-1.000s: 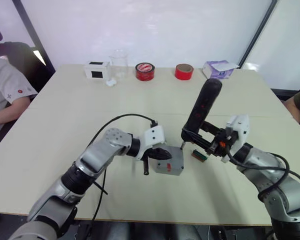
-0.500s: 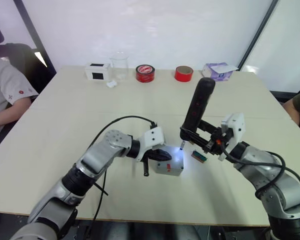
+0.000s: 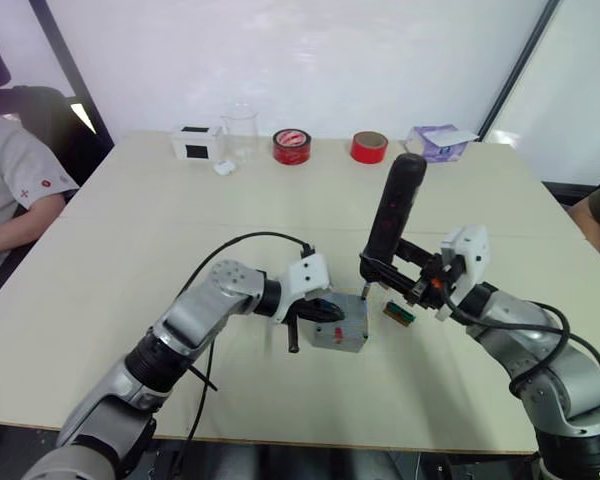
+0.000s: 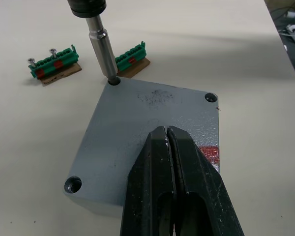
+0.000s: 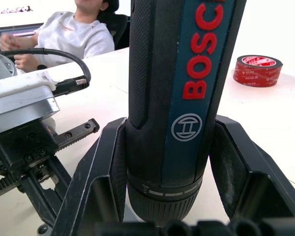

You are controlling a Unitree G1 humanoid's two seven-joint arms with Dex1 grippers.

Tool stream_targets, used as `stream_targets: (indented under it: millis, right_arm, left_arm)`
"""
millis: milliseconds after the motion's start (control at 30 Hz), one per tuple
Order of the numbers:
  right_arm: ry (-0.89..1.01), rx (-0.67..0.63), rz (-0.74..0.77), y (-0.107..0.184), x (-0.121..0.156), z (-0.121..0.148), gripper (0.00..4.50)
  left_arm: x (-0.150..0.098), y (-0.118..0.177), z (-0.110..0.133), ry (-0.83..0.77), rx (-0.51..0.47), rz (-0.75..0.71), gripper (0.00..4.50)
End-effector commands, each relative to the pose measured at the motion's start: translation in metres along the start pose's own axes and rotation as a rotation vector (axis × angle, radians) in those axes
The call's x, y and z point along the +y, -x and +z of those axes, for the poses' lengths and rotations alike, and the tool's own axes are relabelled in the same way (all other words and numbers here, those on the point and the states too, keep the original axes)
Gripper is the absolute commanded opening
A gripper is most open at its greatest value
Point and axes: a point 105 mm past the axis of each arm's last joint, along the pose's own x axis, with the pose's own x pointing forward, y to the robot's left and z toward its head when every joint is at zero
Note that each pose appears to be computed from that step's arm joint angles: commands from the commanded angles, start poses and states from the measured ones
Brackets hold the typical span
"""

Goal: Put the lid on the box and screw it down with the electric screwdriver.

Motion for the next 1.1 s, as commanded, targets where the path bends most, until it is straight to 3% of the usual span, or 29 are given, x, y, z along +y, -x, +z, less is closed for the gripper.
stream_targets:
  millis: [33, 400, 500, 600, 700, 833, 900, 967, 1100]
  right_arm:
    - [-0.09, 0.132, 0.006, 0.001, -0.003, -0.028, 1.81]
    - [-0.018, -0.005, -0.009, 0.005, -0.032, 0.066, 1.81]
    - [-0.069, -0.107, -0.035, 0.011, -0.05, 0.109, 1.81]
    - [-0.14, -0.151, -0.034, 0.013, -0.055, 0.128, 1.81]
    - [-0.213, -0.119, -0.065, 0.013, -0.061, 0.13, 1.81]
    - [-0.264, -0.033, -0.165, 0.021, -0.078, 0.123, 1.81]
    - [-0.279, 0.108, -0.251, 0.03, -0.093, 0.104, 1.81]
    - [-0.285, 0.277, -0.345, 0.042, -0.107, 0.081, 1.81]
    - [-0.321, 0.459, -0.412, 0.062, -0.118, 0.058, 1.81]
  left_arm:
    - [-0.001, -0.005, -0.023, 0.046, 0.08, 0.007, 0.0]
    - [0.0, -0.004, -0.024, 0.042, 0.073, 0.018, 0.0]
    - [0.001, -0.004, -0.024, 0.045, 0.06, 0.026, 0.0]
    - [0.001, -0.004, -0.022, 0.052, 0.041, 0.034, 0.0]
    - [0.006, -0.001, -0.009, 0.068, -0.045, 0.08, 0.0]
    - [0.041, 0.021, 0.031, 0.08, -0.282, 0.344, 0.0]
    - [0.052, 0.036, 0.044, 0.035, -0.331, 0.449, 0.0]
    - [0.055, 0.048, 0.055, 0.048, -0.359, 0.448, 0.0]
    - [0.049, 0.068, 0.074, 0.107, -0.399, 0.311, 0.0]
